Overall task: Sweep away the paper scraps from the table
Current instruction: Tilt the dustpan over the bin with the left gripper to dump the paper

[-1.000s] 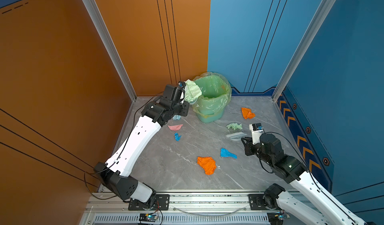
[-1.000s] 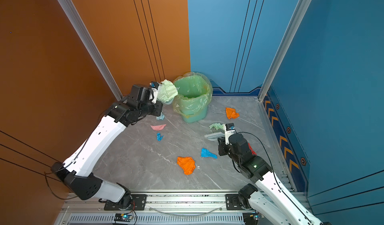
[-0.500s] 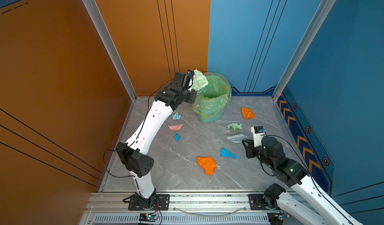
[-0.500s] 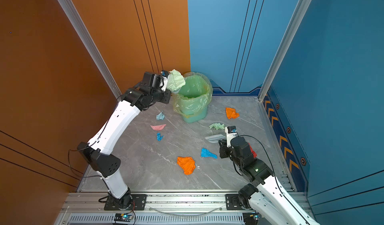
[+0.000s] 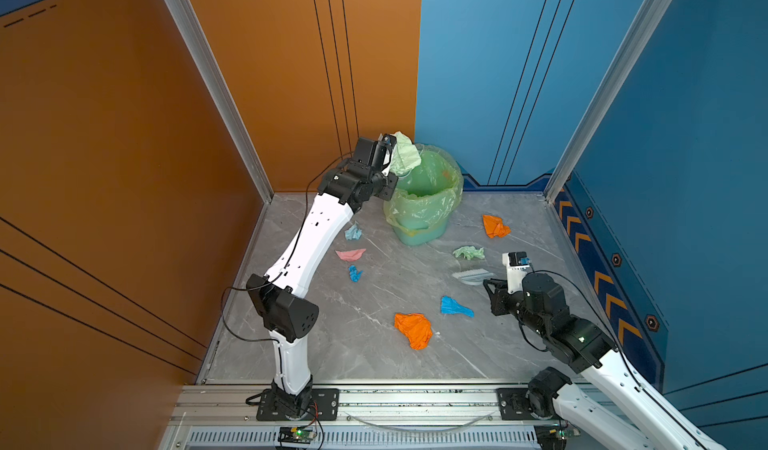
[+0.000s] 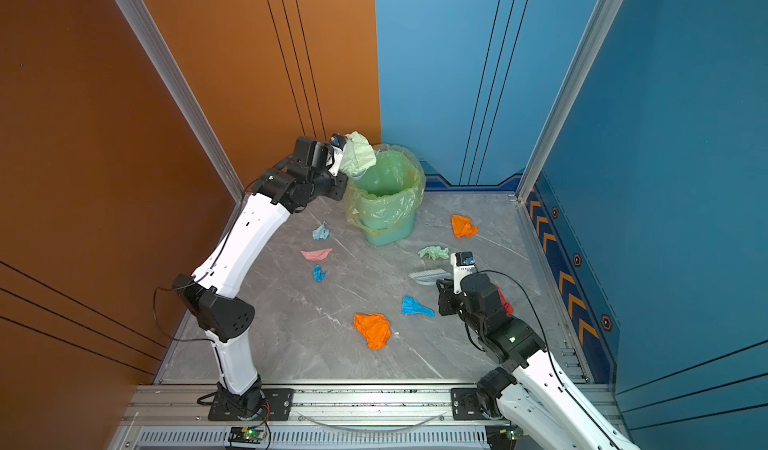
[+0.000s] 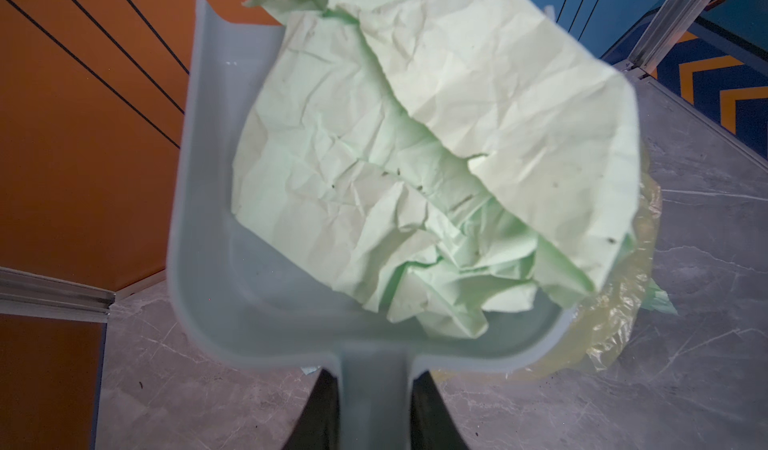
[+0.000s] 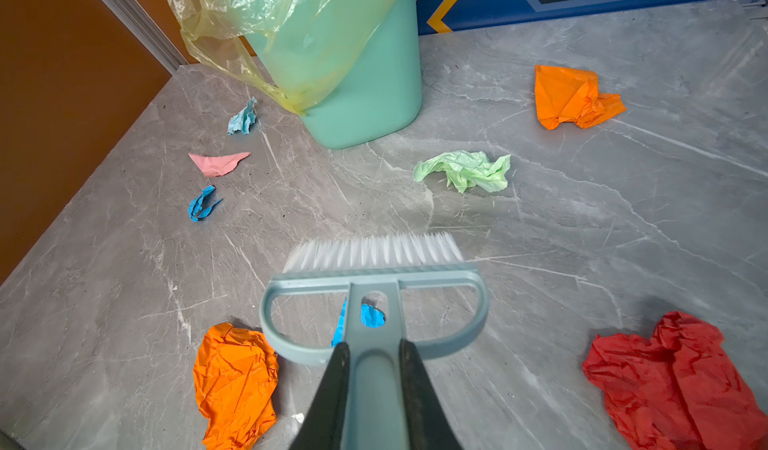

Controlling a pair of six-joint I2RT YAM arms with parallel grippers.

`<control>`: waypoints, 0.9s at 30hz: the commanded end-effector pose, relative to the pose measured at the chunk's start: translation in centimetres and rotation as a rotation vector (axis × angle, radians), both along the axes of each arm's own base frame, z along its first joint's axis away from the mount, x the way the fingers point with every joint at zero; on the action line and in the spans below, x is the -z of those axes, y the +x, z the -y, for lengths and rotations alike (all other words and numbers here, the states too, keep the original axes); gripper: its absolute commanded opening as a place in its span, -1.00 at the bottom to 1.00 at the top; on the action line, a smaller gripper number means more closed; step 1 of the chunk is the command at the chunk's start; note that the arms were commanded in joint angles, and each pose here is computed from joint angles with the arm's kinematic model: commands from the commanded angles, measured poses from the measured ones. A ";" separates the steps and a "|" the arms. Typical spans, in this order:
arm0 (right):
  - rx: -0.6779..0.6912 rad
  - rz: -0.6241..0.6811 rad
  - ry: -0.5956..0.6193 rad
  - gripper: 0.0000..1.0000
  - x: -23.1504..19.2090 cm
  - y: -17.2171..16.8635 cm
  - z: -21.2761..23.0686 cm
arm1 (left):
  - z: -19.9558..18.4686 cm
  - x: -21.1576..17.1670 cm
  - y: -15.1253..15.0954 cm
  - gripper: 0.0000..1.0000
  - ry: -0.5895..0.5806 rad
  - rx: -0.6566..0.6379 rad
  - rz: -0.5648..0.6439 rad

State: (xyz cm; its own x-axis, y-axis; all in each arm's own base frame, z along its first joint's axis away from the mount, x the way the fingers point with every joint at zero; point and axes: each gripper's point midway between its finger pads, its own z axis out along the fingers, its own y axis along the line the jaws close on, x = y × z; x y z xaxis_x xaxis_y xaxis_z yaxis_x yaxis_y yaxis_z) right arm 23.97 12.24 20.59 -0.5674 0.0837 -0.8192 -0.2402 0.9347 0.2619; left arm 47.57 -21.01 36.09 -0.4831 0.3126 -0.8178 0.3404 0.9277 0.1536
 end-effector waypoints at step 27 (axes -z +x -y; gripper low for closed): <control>0.006 -0.010 0.010 -1.00 0.1 1.1 -0.6 | 0.5 2.6 4.0 -0.80 0.356 0.025 0.036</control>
State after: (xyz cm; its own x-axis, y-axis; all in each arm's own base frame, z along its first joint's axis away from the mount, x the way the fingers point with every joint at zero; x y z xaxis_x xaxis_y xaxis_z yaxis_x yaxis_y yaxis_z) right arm 24.58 12.62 19.44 -0.6016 0.0816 -0.7946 -0.2209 0.9390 0.2637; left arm 51.17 -21.89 33.84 -0.4476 0.5324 -0.7185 0.3641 0.8423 0.3973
